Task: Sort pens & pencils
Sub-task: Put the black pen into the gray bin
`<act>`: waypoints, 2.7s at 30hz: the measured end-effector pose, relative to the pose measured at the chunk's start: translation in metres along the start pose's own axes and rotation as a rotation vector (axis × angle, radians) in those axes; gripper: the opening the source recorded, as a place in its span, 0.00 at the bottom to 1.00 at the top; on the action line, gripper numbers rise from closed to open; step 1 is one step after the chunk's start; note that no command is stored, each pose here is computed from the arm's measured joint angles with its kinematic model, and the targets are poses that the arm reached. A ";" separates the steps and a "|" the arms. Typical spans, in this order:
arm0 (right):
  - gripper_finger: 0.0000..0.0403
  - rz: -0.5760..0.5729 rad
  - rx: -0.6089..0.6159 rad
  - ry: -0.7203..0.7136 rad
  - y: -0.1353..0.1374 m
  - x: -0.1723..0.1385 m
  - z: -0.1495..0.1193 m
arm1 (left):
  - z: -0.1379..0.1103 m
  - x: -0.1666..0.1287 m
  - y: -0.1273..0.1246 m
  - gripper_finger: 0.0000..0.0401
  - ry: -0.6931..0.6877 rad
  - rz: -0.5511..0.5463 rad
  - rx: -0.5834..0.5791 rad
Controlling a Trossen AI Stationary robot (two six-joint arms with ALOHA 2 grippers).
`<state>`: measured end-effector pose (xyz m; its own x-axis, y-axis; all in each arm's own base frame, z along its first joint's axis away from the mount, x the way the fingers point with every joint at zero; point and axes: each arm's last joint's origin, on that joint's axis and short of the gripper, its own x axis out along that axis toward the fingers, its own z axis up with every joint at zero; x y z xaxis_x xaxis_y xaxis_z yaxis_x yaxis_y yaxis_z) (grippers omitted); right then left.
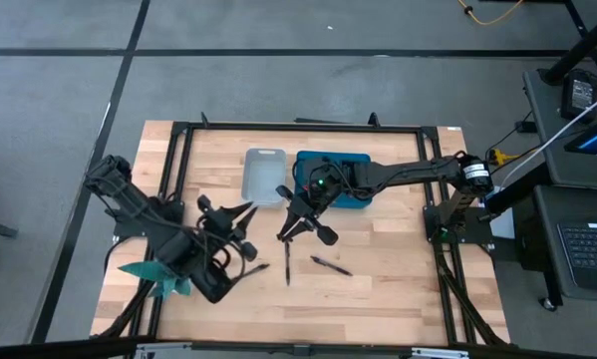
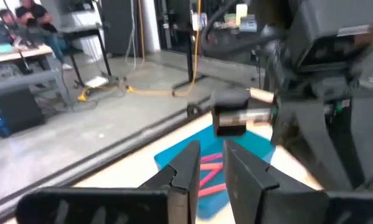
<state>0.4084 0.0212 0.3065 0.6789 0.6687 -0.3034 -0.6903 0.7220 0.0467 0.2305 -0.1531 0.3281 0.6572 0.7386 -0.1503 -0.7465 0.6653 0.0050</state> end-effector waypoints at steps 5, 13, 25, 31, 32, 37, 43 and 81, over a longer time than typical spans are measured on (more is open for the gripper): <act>0.09 -0.002 0.004 0.000 -0.001 0.000 0.000 | -0.005 -0.018 0.010 0.16 0.012 -0.041 -0.024; 0.09 -0.003 -0.004 -0.002 -0.001 0.000 0.000 | -0.006 -0.066 0.025 0.16 -0.122 -0.241 -0.222; 0.09 0.011 -0.016 -0.006 0.004 0.003 0.002 | -0.010 -0.084 0.026 0.16 -0.097 -0.317 -0.289; 0.09 0.017 -0.011 -0.007 0.005 0.004 0.002 | -0.012 -0.096 0.024 0.16 -0.083 -0.361 -0.338; 0.09 0.021 -0.013 -0.009 0.006 0.005 0.002 | -0.014 -0.095 0.024 0.16 -0.083 -0.361 -0.342; 0.08 0.071 -0.018 -0.036 0.013 0.010 0.006 | -0.032 -0.089 0.021 0.16 -0.069 -0.342 -0.379; 0.08 0.097 -0.048 -0.072 0.020 0.015 0.012 | -0.052 -0.080 0.016 0.16 -0.055 -0.318 -0.427; 0.08 0.205 0.102 -0.187 0.004 -0.001 0.023 | -0.042 -0.028 -0.033 0.17 0.113 -0.251 -0.190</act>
<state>0.4101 0.0274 0.3287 0.5686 0.8168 -0.0978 -0.7956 0.5762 0.1870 0.2319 -0.2004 0.2902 0.8155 0.5301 -0.2324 -0.5755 0.7851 -0.2290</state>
